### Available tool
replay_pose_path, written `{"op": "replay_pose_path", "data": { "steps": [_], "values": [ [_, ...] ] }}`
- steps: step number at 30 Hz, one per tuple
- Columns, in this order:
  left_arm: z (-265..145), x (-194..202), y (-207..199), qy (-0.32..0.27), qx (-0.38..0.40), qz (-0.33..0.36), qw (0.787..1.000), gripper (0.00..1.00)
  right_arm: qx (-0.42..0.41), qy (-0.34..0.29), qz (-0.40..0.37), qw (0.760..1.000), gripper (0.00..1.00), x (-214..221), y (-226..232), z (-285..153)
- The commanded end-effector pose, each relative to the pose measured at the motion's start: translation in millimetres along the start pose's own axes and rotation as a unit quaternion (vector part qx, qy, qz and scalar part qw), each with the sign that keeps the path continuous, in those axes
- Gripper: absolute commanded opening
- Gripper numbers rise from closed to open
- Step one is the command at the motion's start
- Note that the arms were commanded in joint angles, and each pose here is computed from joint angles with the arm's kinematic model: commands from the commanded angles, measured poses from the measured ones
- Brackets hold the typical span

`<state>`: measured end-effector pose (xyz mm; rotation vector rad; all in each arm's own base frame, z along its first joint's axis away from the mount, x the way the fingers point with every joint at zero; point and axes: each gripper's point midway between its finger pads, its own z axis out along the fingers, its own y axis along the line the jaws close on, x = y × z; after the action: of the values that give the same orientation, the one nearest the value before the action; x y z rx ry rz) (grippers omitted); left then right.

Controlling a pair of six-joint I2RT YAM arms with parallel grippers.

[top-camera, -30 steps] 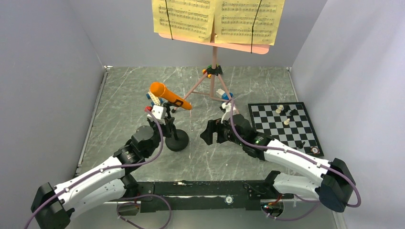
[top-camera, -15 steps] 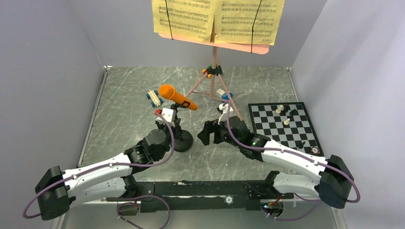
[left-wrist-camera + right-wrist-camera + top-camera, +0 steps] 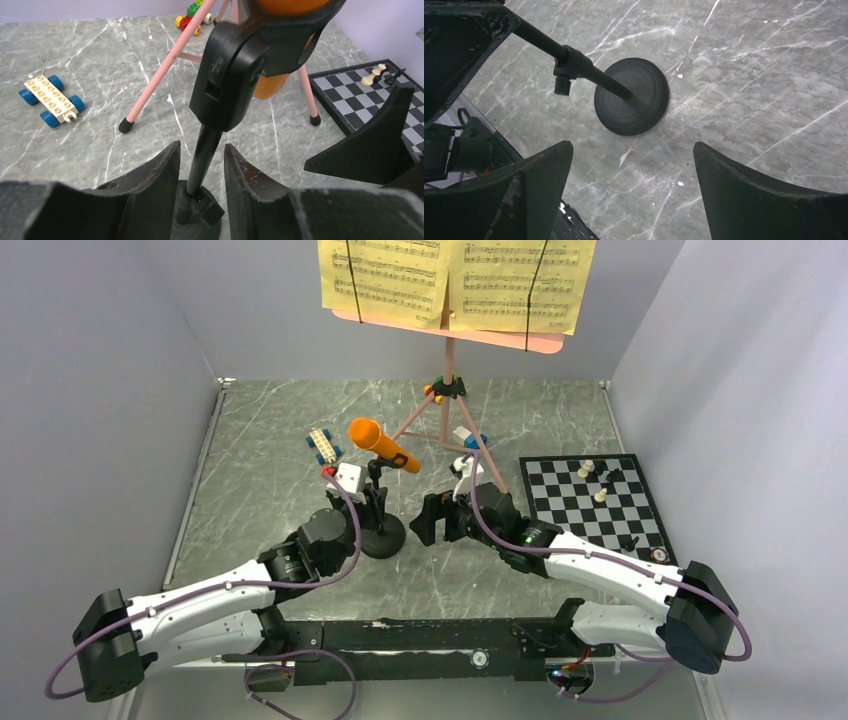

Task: Pack up the instrument practice props

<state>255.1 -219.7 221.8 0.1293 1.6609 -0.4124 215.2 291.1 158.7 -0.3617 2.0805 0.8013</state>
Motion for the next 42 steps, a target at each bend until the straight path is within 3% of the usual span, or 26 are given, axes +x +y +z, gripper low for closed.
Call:
{"op": "replay_pose_path", "data": {
  "steps": [1, 10, 16, 20, 27, 34, 38, 42],
  "values": [
    [-6.1, -34.7, -12.4, -0.027, 0.026, -0.026, 0.999, 0.43, -0.029, -0.020, -0.014, 0.999, 0.96, -21.0, 18.0, -4.7],
    [-25.0, -42.6, -17.2, -0.064, 0.104, 0.032, 0.992, 0.62, -0.055, 0.000, -0.056, 0.997, 0.98, -13.7, 22.8, -14.5],
    [-17.3, -36.9, -15.2, -0.037, 0.167, 0.033, 0.985, 0.57, -0.093, 0.002, -0.069, 0.993, 0.97, -11.7, 34.9, -15.6],
    [-12.3, -39.2, -15.6, -0.040, 0.188, 0.032, 0.981, 0.54, -0.113, -0.037, -0.068, 0.991, 0.92, -22.5, 41.8, -14.9],
    [-1.8, -36.2, -27.2, -0.022, 0.214, 0.037, 0.976, 0.43, -0.122, -0.067, -0.067, 0.988, 0.89, -34.7, 47.7, -5.4],
    [0.6, -38.1, -23.2, -0.029, 0.199, 0.021, 0.979, 0.00, -0.113, -0.070, -0.074, 0.988, 0.87, -39.2, 48.2, 5.1],
    [1.0, -33.3, -22.4, -0.013, 0.195, 0.013, 0.981, 0.00, -0.116, -0.060, -0.077, 0.988, 0.84, -34.4, 52.0, 15.4],
    [2.1, -26.4, -16.8, -0.001, 0.178, 0.002, 0.984, 0.00, -0.117, -0.057, -0.076, 0.989, 0.72, -33.2, 56.6, 26.1]
  ]
}}
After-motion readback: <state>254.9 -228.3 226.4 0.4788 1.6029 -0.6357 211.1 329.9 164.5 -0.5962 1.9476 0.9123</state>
